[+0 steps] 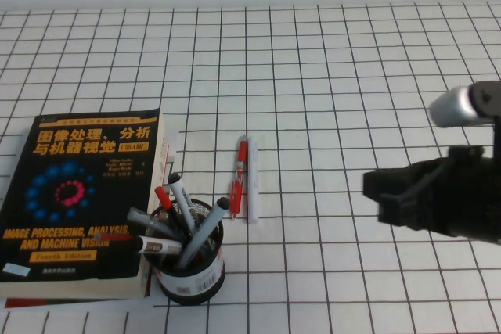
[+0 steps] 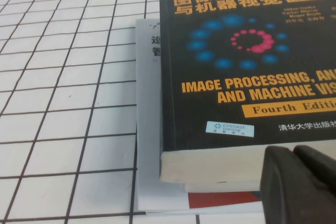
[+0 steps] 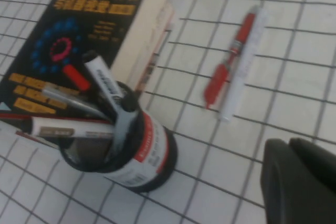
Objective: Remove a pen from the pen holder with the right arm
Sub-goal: 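Take a marker out of the pen holder and lay it on the table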
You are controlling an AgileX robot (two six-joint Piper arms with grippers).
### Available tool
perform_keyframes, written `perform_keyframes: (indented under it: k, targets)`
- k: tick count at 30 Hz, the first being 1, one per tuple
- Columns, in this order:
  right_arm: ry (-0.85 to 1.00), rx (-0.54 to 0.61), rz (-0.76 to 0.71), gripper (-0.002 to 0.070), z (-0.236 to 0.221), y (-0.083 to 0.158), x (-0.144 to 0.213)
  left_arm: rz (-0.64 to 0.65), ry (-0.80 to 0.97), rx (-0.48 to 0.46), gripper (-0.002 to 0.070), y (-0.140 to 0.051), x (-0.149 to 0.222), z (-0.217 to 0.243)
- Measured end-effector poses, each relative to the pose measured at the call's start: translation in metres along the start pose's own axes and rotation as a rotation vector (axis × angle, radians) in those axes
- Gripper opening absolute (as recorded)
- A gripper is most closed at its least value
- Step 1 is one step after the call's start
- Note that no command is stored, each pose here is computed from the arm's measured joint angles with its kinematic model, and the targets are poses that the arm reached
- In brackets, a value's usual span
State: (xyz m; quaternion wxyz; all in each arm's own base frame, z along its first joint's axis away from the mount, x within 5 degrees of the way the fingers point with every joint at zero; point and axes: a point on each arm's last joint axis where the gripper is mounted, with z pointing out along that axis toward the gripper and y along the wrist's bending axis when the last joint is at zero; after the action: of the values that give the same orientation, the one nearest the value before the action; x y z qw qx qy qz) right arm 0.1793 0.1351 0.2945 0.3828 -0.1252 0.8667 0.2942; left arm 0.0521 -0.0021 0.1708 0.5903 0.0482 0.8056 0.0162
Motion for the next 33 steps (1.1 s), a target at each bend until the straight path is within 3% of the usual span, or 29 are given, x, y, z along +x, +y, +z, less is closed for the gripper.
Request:
perform_keyframes:
  k: [8,14,20,25,33]
  targets:
    - [-0.088,-0.113,-0.102,0.0004,0.035,0.047,0.013,0.000,0.000,0.000,-0.0004,0.000,0.000,0.000]
    - [-0.196,-0.153,-0.182,0.0148,0.051,0.070,0.023,0.000,0.000,0.000,-0.0004,0.000,0.000,0.000]
    - [-0.377,-0.140,-0.219,0.0290,0.070,0.066,0.053,0.000,0.000,0.000,-0.0004,0.000,0.000,0.000]
    - [-0.445,-0.207,-0.117,0.0347,0.085,0.059,0.071,0.000,0.000,0.000,-0.0004,0.000,0.000,0.000]
    - [-0.487,-0.345,-0.142,0.0407,0.110,0.065,0.090,0.000,0.000,0.000,-0.0004,0.000,0.000,0.000]
